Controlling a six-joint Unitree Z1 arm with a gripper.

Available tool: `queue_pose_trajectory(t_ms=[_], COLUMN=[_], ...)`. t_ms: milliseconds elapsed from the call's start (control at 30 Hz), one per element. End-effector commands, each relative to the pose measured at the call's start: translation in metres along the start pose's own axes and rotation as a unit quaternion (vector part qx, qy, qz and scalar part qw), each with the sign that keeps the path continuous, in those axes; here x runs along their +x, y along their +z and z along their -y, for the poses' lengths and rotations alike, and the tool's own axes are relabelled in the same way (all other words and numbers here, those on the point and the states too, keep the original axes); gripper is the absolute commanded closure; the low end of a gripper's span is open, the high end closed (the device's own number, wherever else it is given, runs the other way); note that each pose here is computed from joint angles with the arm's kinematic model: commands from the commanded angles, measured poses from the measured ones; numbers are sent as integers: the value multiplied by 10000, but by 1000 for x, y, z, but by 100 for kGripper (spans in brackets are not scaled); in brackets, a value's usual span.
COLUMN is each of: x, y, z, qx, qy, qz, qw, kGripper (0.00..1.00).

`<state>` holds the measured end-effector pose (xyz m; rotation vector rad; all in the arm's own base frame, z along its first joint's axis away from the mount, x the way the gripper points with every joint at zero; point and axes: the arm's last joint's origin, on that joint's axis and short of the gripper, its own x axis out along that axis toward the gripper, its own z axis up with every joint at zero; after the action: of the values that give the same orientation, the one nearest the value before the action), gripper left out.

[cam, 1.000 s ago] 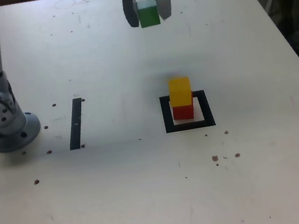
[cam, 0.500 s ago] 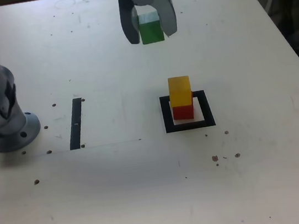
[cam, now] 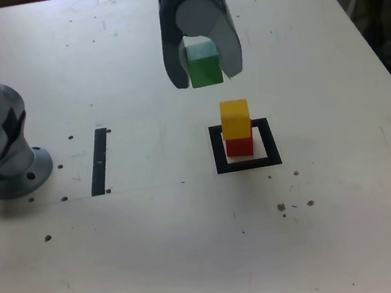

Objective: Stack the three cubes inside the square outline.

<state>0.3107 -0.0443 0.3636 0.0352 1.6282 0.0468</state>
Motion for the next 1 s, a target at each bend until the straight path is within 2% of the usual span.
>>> queue_pose_trajectory(t_ms=[0, 167, 333, 667, 967], x=[3, 17, 27, 37, 51], y=[3, 21, 32, 39, 49], z=[2, 7, 10, 2, -5], qx=[-8, -40, -33, -104, -72], qy=[1, 29, 66, 155, 29], qz=[-74, -260, -365, -467, -449], qw=[10000, 9996, 9993, 9987, 9990], kGripper=[85, 85, 85, 84, 84])
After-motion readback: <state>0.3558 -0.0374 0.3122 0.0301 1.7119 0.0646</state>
